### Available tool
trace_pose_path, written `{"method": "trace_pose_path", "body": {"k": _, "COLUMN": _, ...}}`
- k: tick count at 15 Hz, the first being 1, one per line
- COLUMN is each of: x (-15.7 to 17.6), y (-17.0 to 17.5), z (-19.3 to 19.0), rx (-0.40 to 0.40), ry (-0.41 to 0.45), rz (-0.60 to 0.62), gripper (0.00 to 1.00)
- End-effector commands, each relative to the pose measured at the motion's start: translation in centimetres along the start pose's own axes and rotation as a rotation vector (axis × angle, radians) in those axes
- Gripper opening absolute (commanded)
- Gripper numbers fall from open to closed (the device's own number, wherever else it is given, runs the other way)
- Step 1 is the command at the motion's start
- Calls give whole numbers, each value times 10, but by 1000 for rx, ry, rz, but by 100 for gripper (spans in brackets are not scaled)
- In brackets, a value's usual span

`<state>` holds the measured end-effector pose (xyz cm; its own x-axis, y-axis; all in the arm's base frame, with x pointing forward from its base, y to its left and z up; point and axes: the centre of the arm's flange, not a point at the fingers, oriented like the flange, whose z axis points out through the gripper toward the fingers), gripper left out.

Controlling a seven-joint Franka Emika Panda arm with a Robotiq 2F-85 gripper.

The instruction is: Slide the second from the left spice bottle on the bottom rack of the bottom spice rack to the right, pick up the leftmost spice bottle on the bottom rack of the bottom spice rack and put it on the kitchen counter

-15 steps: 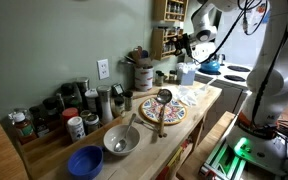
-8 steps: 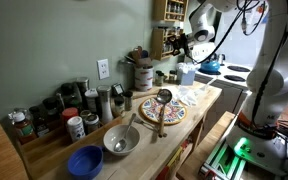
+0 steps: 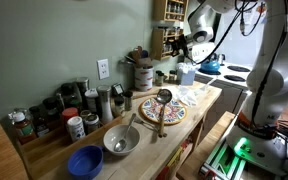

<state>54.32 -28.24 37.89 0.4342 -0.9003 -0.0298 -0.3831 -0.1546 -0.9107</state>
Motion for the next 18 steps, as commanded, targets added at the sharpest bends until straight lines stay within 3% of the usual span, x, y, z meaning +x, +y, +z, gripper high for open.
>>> {"method": "trace_pose_path", "body": {"k": 1, "x": 7, "y": 2, "z": 4, "rx": 21, "ry": 22, "rz": 21, "gripper": 100}}
{"method": "trace_pose_path", "body": {"k": 18, "x": 9, "y": 15, "z": 13, "rx": 134, "ry": 29, "rz": 114, "gripper": 100}}
